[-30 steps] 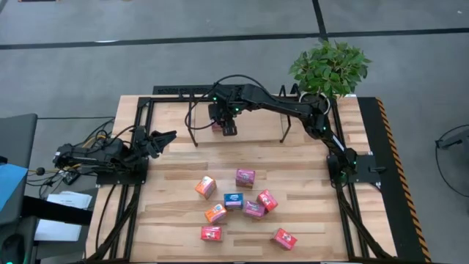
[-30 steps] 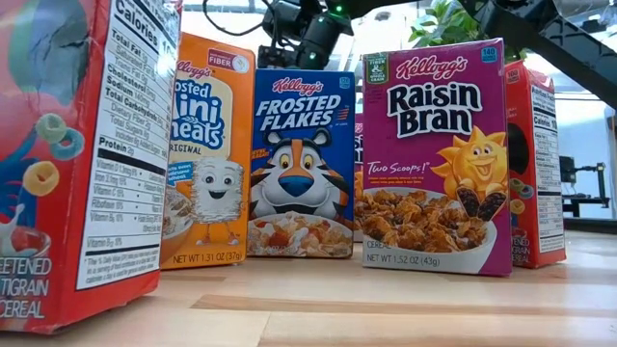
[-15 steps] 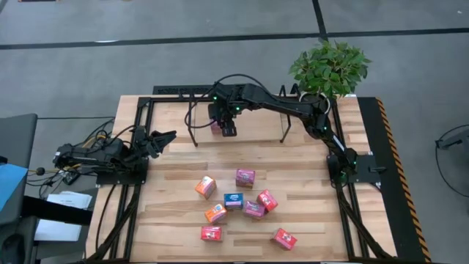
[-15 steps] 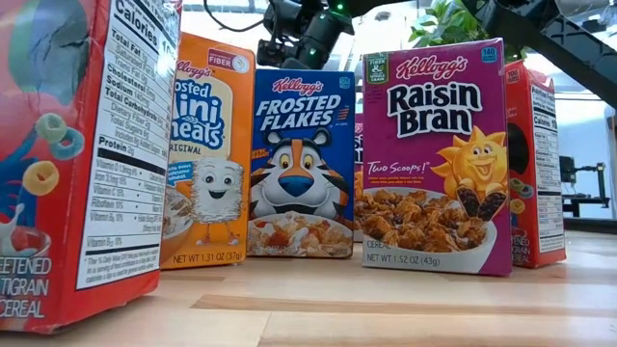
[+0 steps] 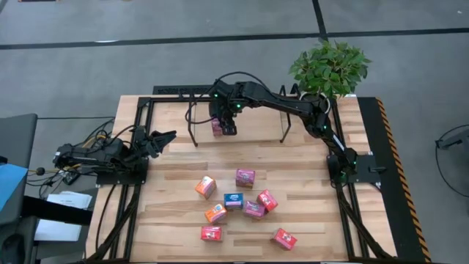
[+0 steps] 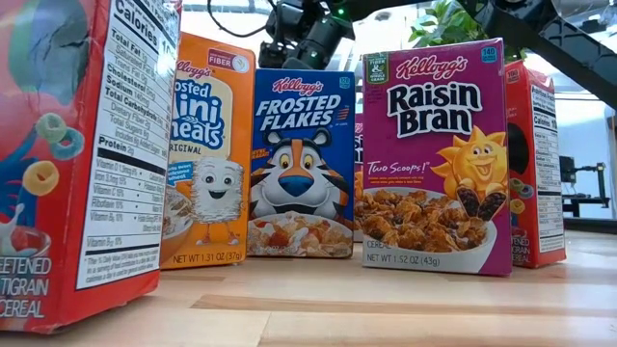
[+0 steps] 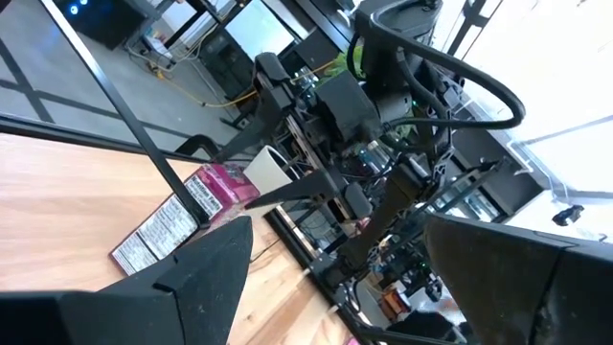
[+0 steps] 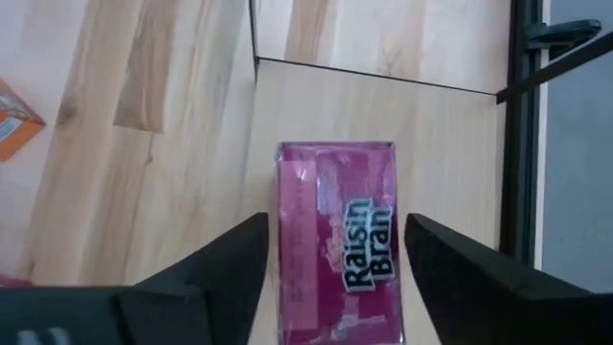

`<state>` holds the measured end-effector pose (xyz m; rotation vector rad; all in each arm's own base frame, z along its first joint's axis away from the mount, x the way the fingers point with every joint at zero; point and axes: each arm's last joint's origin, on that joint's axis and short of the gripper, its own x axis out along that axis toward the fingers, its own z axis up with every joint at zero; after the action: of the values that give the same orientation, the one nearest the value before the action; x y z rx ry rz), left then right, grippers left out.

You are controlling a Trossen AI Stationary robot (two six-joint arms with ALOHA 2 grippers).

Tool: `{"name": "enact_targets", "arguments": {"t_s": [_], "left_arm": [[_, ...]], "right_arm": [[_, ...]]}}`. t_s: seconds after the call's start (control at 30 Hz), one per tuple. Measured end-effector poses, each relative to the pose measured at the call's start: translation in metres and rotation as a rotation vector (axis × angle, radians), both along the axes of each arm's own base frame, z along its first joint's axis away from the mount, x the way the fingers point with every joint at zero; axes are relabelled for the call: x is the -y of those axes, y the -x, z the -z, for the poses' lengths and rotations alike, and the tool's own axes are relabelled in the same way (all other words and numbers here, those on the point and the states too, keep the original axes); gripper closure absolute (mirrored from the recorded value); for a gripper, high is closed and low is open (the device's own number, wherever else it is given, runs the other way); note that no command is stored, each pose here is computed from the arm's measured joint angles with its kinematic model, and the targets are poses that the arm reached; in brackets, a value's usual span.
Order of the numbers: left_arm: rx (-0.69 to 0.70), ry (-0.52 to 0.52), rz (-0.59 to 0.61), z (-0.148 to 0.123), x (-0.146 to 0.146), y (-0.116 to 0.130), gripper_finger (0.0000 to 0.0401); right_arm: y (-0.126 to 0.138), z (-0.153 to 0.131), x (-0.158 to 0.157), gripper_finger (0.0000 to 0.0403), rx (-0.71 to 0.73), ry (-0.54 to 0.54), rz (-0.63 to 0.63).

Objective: Stack cereal on shelf
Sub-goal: Put the top right purple cereal box on the shelf

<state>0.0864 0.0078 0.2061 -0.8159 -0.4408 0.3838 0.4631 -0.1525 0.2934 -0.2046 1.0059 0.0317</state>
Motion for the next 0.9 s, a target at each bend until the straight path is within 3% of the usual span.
{"name": "enact_targets", "arguments": {"t_s": [0.3, 0.5, 0.6, 0.73, 0.9], "left_arm": [[0.004, 0.007, 0.002, 0.000, 0.000, 0.000, 0.0102], [0.005, 0.009, 0.002, 0.000, 0.000, 0.000, 0.0102], [0.005, 0.009, 0.003, 0.000, 0.000, 0.000, 0.0102], [-0.002, 0.008, 0.005, 0.001, 0.000, 0.000, 0.0102], [-0.005, 0.000, 0.011, 0.001, 0.000, 0.000, 0.0102]], "right_arm": [[-0.001, -0.001, 0.001, 0.0067, 0.004, 0.052, 0.016], [0.022, -0.050, -0.005, 0.0076, 0.081, 0.122, 0.061], [0.036, -0.073, -0.013, 0.0102, 0.108, 0.134, 0.084], [0.056, -0.091, -0.019, 0.0154, 0.104, 0.071, 0.152], [0.077, -0.103, -0.031, 0.0270, 0.084, -0.057, 0.132]]}}
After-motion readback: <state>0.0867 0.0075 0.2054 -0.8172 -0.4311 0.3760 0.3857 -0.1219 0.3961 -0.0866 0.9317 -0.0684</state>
